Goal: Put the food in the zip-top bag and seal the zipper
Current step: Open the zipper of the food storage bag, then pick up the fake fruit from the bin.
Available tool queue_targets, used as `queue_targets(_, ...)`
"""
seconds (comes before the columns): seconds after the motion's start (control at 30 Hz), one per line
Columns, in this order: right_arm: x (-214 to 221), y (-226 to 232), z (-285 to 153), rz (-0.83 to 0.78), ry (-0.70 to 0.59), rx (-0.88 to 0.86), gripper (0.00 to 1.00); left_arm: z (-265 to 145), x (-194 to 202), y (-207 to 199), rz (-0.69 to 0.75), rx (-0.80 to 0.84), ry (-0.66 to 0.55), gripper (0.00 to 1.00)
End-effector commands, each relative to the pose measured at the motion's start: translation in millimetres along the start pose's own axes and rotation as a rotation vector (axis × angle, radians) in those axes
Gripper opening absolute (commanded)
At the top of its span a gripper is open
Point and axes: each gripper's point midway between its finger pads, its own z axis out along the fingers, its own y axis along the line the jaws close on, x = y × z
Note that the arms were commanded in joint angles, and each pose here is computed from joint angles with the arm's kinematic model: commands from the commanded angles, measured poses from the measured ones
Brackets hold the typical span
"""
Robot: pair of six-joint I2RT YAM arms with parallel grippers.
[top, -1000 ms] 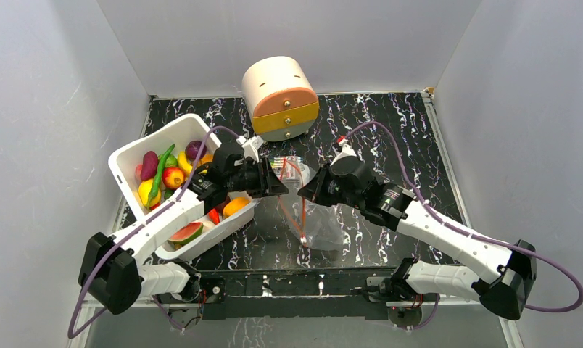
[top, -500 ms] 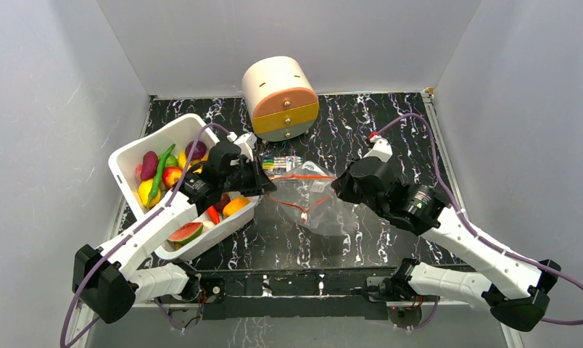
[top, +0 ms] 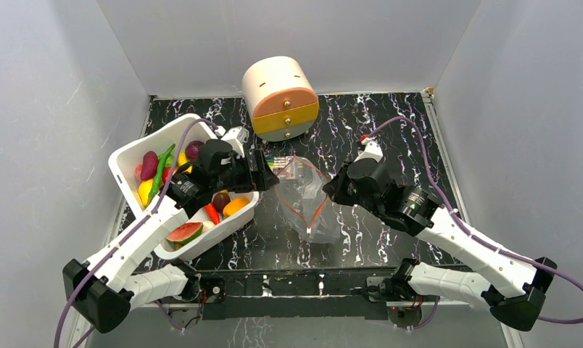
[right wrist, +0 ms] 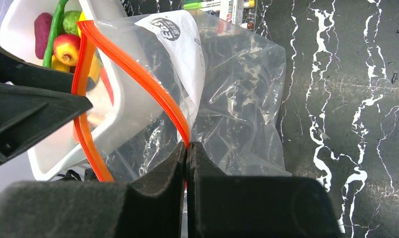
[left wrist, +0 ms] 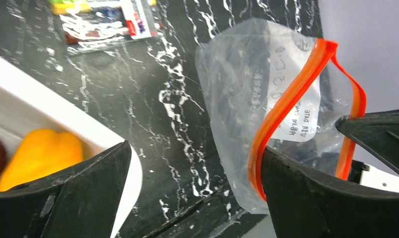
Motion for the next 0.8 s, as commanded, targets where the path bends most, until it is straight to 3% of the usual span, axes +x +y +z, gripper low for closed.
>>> queue_targets(0.0,-11,11,-1,0.017,-0.041,-0.042,0.00,-25,-29,17,0.053,-0.140,-0.114,0.98)
queue_targets(0.23,-10,3,-3,0.017,-0.051,-0.025,0.00,-37,-52,63,0.045,-0.432,-0.178,0.97)
queue_targets(0.47,-7,-2,-4,0.016,-0.047,-0.016,0.00,-44,-60,101,-0.024,-0.545,-0.202,0.92)
queue_targets(0.77,-9,3,-5,0.003,-0.043,-0.029,0.00,-52,-54,191,-0.194,-0.760,-0.191,0.81)
